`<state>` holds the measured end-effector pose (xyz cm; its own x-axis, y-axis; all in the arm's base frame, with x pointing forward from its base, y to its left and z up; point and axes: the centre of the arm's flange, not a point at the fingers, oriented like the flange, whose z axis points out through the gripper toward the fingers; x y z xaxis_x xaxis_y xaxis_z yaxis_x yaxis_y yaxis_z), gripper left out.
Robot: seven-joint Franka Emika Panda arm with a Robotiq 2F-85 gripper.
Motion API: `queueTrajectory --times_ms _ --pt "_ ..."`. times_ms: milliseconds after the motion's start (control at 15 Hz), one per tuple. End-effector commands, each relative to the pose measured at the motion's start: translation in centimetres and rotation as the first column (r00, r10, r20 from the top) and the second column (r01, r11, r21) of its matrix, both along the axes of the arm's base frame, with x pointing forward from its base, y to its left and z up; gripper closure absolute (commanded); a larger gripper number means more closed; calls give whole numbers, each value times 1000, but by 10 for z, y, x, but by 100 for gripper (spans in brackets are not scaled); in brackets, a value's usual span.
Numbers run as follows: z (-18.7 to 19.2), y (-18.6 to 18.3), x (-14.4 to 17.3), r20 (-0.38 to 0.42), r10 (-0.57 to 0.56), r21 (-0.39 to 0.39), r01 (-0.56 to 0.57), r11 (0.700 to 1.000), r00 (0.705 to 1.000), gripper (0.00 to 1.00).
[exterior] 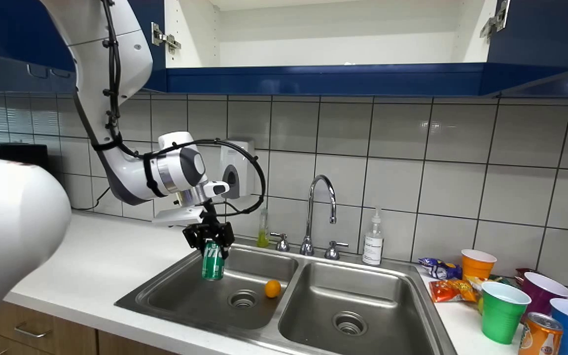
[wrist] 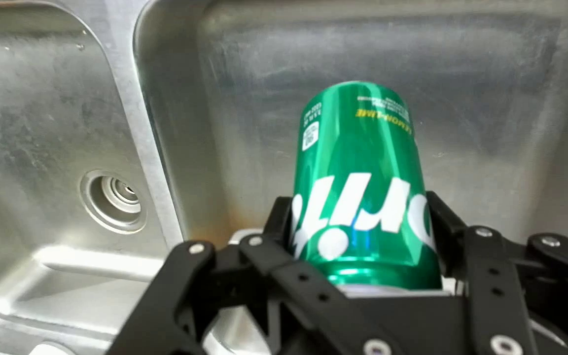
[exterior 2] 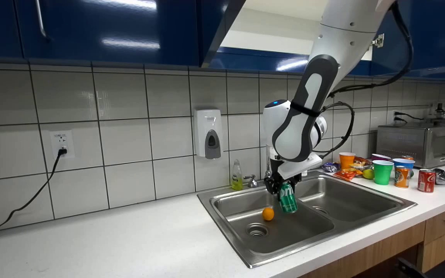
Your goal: Pick up the can from the sink and put it in the cabinet
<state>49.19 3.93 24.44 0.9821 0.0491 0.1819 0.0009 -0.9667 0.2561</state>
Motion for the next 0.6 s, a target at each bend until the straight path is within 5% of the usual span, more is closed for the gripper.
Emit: queueTrajectory --times_ms 0,533 --pt "38 4 -32 -22 -43 15 44 999 999 60" --pt "65 4 -50 -48 -86 12 87 996 995 60"
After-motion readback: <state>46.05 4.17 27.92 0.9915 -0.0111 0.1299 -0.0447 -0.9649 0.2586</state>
